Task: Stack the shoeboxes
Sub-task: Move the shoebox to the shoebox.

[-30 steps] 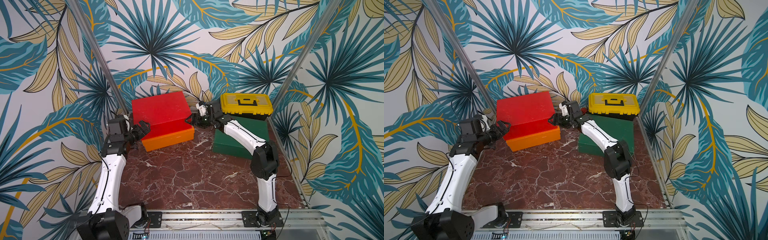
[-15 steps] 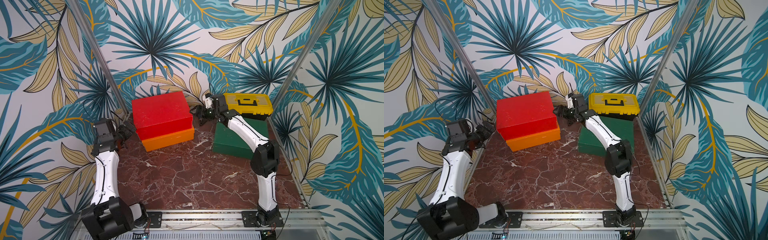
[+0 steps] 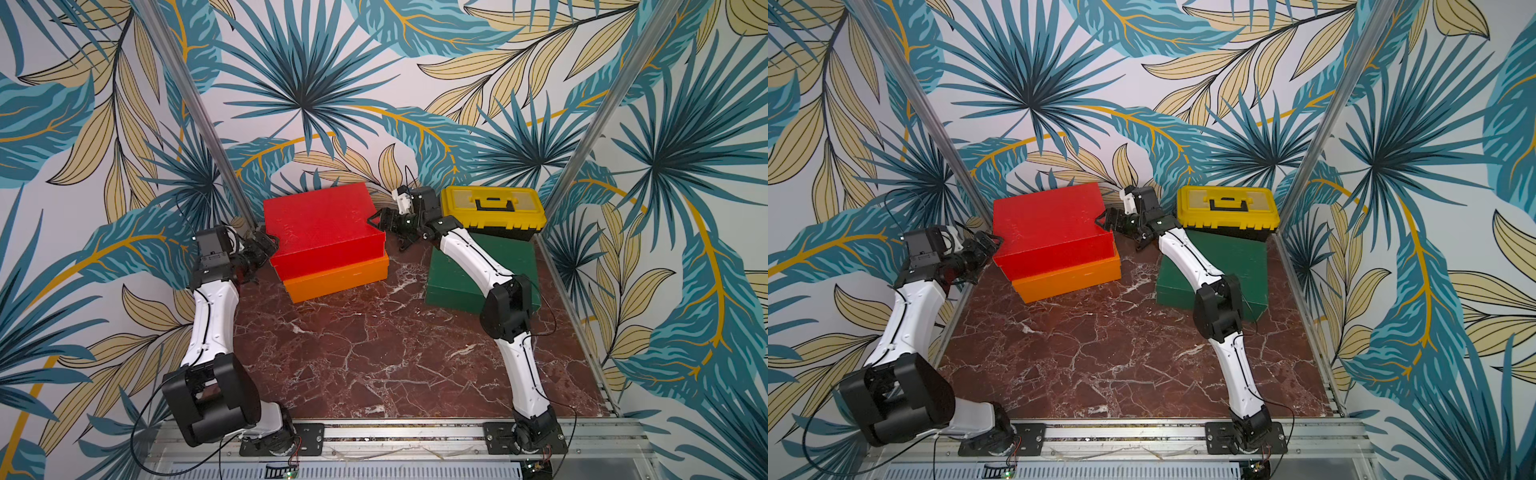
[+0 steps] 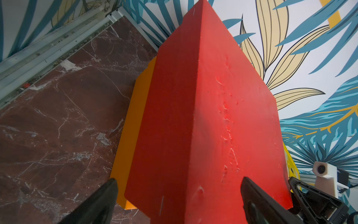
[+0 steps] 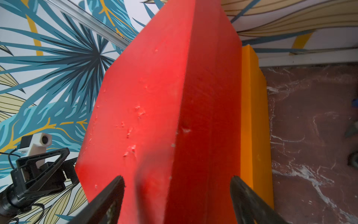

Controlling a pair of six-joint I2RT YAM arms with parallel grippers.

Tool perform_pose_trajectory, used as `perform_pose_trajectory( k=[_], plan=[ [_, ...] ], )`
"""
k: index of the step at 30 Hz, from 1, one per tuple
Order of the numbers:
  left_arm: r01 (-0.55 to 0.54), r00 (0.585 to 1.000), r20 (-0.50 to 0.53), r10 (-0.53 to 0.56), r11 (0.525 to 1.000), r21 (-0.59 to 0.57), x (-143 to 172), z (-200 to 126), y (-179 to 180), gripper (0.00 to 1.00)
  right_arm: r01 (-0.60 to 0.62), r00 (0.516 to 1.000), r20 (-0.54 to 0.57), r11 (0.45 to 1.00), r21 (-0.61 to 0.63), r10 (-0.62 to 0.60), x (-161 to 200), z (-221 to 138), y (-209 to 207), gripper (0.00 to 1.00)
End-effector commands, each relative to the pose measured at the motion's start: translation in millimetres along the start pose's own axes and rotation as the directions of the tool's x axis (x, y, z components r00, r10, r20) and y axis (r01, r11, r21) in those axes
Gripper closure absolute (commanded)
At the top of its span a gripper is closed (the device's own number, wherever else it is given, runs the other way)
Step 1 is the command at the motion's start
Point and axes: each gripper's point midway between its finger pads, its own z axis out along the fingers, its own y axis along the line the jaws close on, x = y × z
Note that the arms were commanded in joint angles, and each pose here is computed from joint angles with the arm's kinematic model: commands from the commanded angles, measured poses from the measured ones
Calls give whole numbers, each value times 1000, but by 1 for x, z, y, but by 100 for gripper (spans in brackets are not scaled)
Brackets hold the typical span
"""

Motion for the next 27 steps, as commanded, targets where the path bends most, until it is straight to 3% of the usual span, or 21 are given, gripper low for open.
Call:
perform_pose_trajectory(
  k=[1, 8, 16, 27],
  plan=[
    [-52, 998, -23, 54, 996, 72, 7, 5, -26, 0, -5, 999, -39, 1000, -12, 4, 14, 5, 8, 15],
    [-56, 995, -81, 63, 994, 90, 30, 17, -36, 0, -4, 999, -37, 1000, -8, 3, 18, -1, 11, 21],
    [-71, 996, -51, 76, 992, 105, 43, -6, -46, 0, 3, 999, -46, 1000, -15, -3, 25, -10, 19, 22],
    [-58, 996, -62, 62, 997, 56, 51, 1, -30, 0, 4, 999, -49, 1000, -10, -5, 37, -14, 23, 22]
  ],
)
